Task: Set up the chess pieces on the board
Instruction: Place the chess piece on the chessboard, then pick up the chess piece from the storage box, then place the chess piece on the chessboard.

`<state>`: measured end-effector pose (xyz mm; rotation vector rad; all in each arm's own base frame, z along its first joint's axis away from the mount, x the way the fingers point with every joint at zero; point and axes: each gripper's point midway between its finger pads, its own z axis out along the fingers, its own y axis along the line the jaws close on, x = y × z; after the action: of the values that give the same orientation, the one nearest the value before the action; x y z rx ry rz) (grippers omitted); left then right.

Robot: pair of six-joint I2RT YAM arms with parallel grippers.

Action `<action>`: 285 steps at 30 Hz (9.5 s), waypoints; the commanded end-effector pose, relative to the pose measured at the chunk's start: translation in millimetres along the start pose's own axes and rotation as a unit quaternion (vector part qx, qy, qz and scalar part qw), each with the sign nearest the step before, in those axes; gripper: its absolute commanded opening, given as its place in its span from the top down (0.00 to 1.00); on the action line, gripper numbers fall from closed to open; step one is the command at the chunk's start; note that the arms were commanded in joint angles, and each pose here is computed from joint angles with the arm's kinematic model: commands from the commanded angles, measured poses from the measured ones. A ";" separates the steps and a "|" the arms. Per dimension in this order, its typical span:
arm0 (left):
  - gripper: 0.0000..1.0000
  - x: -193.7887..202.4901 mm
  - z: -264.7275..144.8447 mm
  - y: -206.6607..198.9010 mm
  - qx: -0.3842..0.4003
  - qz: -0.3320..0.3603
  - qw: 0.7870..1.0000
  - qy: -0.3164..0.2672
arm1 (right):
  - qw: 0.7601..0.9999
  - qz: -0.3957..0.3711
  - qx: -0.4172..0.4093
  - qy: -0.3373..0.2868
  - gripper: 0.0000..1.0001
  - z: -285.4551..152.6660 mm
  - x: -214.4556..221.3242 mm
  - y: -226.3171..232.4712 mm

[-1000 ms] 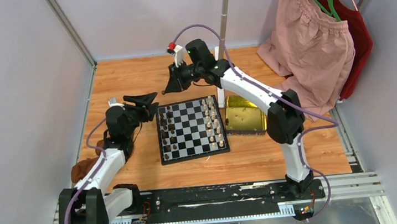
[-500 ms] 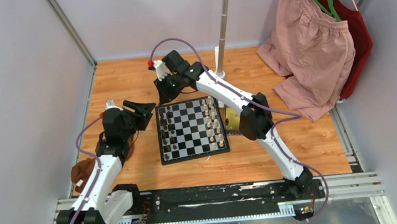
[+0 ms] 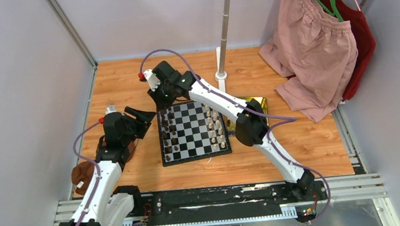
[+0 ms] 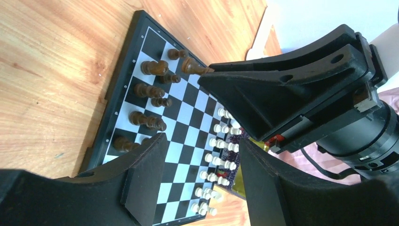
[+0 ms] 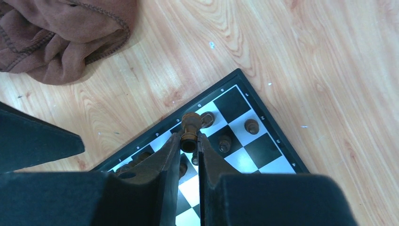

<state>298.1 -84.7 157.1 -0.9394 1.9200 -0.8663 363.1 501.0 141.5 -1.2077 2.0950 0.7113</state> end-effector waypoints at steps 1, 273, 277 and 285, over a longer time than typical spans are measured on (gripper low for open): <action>0.37 -12.0 -7.3 -7.4 0.003 0.018 1.000 -0.023 | 0.999 -0.021 0.033 -0.005 1.00 6.4 -2.3 -13.7; 0.32 6.4 -20.2 -6.4 -0.046 0.243 0.968 0.043 | 0.998 -0.038 -0.001 -0.052 0.66 -21.2 141.8 45.9; 0.32 6.2 -20.4 -7.6 -0.044 0.242 0.968 0.043 | 0.998 -0.040 0.001 -0.056 0.65 -26.0 138.5 46.0; 0.31 2.8 -20.8 -21.9 -0.031 0.253 0.966 0.046 | 0.994 -0.059 0.039 -0.081 0.65 -58.6 113.9 39.6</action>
<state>279.1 -86.5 161.8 -0.4698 2.1720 -0.5254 267.5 423.8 72.3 -1.2004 1.9391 0.7119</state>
